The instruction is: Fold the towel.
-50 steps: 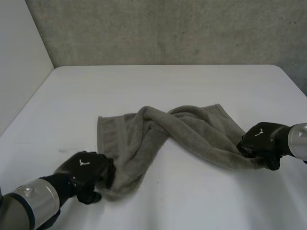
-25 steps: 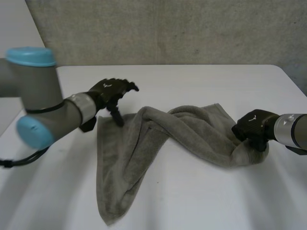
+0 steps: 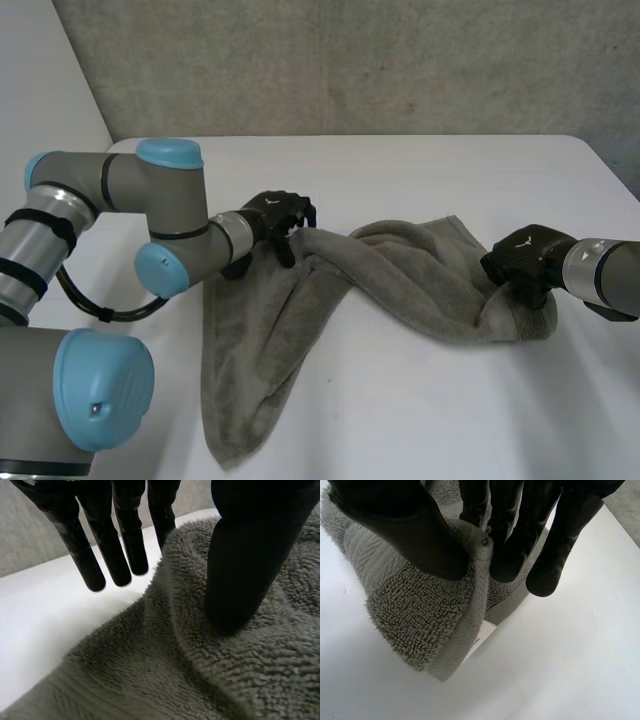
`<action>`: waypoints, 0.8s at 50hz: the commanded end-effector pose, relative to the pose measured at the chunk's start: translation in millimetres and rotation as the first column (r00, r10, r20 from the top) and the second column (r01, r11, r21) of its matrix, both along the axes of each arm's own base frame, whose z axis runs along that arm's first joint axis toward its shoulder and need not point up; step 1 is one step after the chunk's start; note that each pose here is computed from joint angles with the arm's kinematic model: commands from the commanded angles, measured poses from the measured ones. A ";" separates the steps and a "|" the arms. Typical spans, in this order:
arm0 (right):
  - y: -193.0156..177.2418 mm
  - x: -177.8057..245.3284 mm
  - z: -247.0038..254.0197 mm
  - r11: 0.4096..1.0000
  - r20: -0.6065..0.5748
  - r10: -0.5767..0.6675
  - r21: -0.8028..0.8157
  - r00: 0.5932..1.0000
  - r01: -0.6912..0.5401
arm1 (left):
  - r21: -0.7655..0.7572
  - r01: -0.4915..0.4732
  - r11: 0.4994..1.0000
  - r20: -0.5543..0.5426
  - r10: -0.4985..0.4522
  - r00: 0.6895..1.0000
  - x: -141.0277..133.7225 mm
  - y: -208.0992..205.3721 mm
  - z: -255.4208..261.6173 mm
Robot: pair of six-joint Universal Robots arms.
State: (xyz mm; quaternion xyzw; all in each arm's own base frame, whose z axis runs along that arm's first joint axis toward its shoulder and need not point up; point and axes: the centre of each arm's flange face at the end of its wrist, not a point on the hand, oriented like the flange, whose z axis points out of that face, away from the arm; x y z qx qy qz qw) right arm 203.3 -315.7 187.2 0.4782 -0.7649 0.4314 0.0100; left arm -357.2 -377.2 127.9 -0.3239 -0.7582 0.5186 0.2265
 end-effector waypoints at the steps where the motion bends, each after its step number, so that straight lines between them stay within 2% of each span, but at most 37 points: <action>1: -2.2 -0.1 0.1 1.000 -0.002 -0.003 -0.009 1.000 0.003 | -0.032 -0.009 0.999 -0.013 0.008 1.000 -0.3 0.9 20.7; 5: -4.6 -0.5 5.4 1.000 0.001 -0.007 -0.030 1.000 0.007 | -0.114 -0.018 0.993 -0.052 0.012 0.999 1.2 2.9 67.7; 11: -7.2 0.2 22.4 0.995 0.023 -0.018 -0.097 1.000 0.020 | -0.159 -0.048 0.986 -0.068 0.037 0.997 7.7 9.3 106.1; 13: -8.8 -0.3 51.8 0.982 0.088 -0.042 -0.179 0.995 0.057 | -0.147 -0.096 0.984 -0.056 0.088 0.995 20.3 17.4 130.7; 16: -9.1 -0.8 68.3 0.973 0.129 -0.050 -0.218 0.990 0.078 | -0.140 -0.120 0.983 -0.047 0.114 0.992 28.9 22.2 143.7; 18: -6.4 -2.2 103.9 0.947 0.188 -0.056 -0.301 0.981 0.112 | -0.143 -0.152 0.978 -0.044 0.147 0.988 45.2 35.5 173.5; 19: -6.4 -2.2 104.1 0.947 0.188 -0.056 -0.302 0.980 0.112 | -0.143 -0.152 0.978 -0.044 0.147 0.988 45.3 35.6 173.6; 21: 0.7 -4.2 140.8 0.911 0.226 -0.049 -0.390 0.973 0.137 | -0.171 -0.191 0.966 -0.062 0.183 0.981 67.8 49.4 207.5; 22: 0.7 -4.2 141.0 0.911 0.226 -0.049 -0.390 0.973 0.137 | -0.172 -0.191 0.966 -0.062 0.183 0.981 67.9 49.4 207.7; 24: 15.2 -6.0 176.3 0.873 0.243 -0.029 -0.467 0.970 0.143 | -0.210 -0.211 0.955 -0.082 0.198 0.977 86.0 71.9 239.1; 27: 24.3 -7.6 194.0 0.854 0.249 -0.021 -0.499 0.968 0.147 | -0.230 -0.218 0.949 -0.093 0.201 0.975 93.3 84.4 252.8; 29: 40.3 -9.4 218.1 0.839 0.253 -0.012 -0.523 0.967 0.147 | -0.268 -0.228 0.936 -0.109 0.205 0.973 104.1 107.2 273.4; 34: 57.6 -9.9 233.6 0.855 0.244 -0.007 -0.501 0.970 0.132 | -0.295 -0.239 0.925 -0.133 0.208 0.969 117.6 143.1 295.1; 40: 68.0 -7.7 238.7 0.876 0.242 0.014 -0.471 0.970 0.104 | -0.234 -0.230 0.944 -0.089 0.215 0.973 126.8 168.5 278.0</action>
